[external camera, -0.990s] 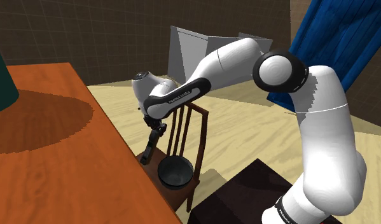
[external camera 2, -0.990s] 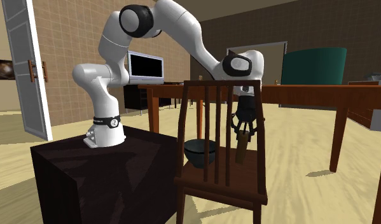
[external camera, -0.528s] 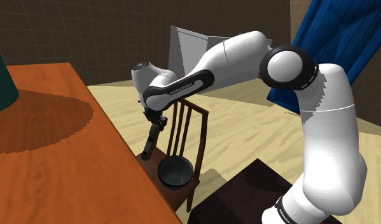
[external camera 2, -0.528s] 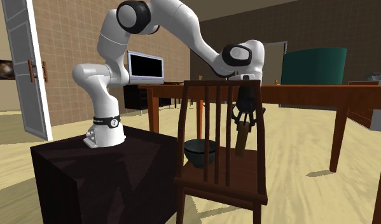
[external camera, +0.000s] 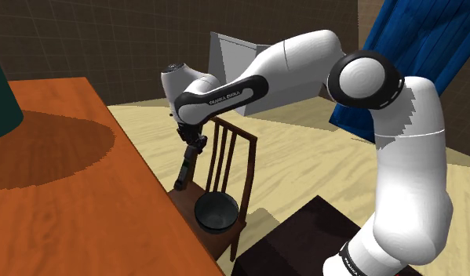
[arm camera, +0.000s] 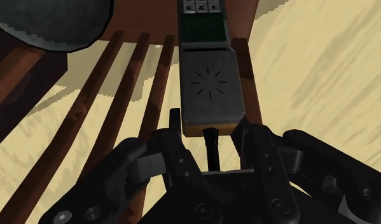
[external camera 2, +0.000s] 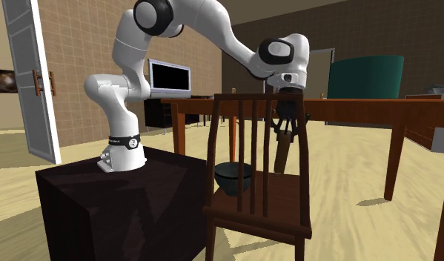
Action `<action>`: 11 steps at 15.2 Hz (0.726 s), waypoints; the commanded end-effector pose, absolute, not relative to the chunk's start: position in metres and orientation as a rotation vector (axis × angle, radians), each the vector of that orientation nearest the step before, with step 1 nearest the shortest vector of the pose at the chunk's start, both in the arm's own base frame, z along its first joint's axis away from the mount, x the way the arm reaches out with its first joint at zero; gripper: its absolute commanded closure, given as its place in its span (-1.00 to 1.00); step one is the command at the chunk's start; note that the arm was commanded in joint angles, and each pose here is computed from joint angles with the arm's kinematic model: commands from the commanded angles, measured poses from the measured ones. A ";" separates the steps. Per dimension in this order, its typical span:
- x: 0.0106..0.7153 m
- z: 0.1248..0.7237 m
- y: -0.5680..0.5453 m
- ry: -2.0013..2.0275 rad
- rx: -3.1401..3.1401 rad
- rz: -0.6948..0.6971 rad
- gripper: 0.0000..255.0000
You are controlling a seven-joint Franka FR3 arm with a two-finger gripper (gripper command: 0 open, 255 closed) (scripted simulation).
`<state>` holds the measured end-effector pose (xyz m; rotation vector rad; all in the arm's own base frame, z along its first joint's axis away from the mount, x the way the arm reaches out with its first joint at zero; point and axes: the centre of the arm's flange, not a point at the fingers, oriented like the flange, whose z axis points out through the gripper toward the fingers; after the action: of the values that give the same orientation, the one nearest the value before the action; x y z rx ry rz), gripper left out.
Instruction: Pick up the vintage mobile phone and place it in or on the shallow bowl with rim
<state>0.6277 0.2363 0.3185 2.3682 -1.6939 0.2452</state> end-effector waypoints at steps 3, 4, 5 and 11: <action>0.628 0.341 0.236 -1.694 2.368 0.245 1.00; 0.628 0.347 0.236 -1.694 2.368 0.245 1.00; 0.628 0.352 0.236 -1.694 2.368 0.245 1.00; 0.628 0.383 0.236 -1.694 2.368 0.245 1.00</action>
<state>0.6282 0.2362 0.3773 2.3685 -1.6938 0.2453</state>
